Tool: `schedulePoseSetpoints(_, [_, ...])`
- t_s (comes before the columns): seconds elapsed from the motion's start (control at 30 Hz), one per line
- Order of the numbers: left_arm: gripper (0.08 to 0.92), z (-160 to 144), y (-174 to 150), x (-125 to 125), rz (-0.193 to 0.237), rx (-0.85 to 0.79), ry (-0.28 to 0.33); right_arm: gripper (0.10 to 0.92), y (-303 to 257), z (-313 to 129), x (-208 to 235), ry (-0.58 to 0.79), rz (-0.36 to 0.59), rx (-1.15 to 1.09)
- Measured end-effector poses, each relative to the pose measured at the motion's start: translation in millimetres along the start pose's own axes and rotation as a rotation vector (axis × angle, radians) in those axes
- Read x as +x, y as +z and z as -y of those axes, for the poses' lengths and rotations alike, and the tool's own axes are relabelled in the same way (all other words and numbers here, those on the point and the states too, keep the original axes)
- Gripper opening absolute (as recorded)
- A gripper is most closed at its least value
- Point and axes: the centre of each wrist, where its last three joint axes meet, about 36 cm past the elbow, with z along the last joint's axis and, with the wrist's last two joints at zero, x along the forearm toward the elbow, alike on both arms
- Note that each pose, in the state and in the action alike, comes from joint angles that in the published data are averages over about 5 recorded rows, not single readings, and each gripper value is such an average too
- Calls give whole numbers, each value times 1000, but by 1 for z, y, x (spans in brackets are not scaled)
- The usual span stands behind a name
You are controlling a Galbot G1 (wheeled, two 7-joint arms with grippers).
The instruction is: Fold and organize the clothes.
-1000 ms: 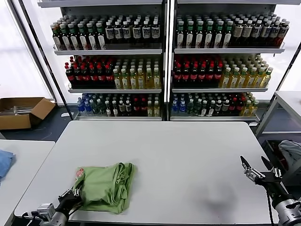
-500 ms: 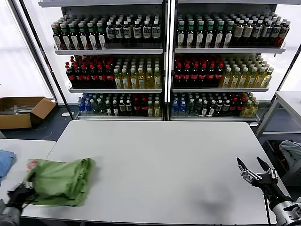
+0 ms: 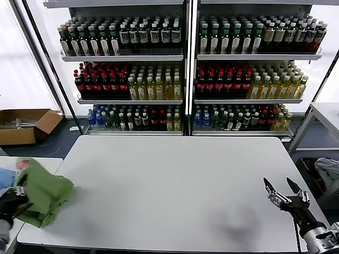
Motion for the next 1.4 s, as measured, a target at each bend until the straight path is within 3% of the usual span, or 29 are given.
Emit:
schedulePoseSetpoints(0.4, [126, 184, 54, 11, -175, 144, 288, 823, -1, -5, 2, -11, -9, 1])
schedulePoseSetpoints(0.63, [128, 250, 58, 10, -206, 208, 381, 823, -3, -13, 2, -36, -22, 8])
schedulePoseSetpoints(0.73, [161, 266, 54, 10, -205, 233, 411, 823, -4, -20, -1, -54, -29, 9])
schedulePoseSetpoints(1.0, [383, 286, 47, 16, -192, 274, 466, 823, 10, -50, -17, -116, -80, -24])
schedulePoseSetpoints(1.23, [582, 285, 32, 23, -142, 320, 510, 823, 30, -90, -46, -206, -153, -84])
schedulePoseSetpoints(1.4, [744, 263, 16, 24, -81, 341, 497, 823, 48, -130, -72, -294, -223, -131])
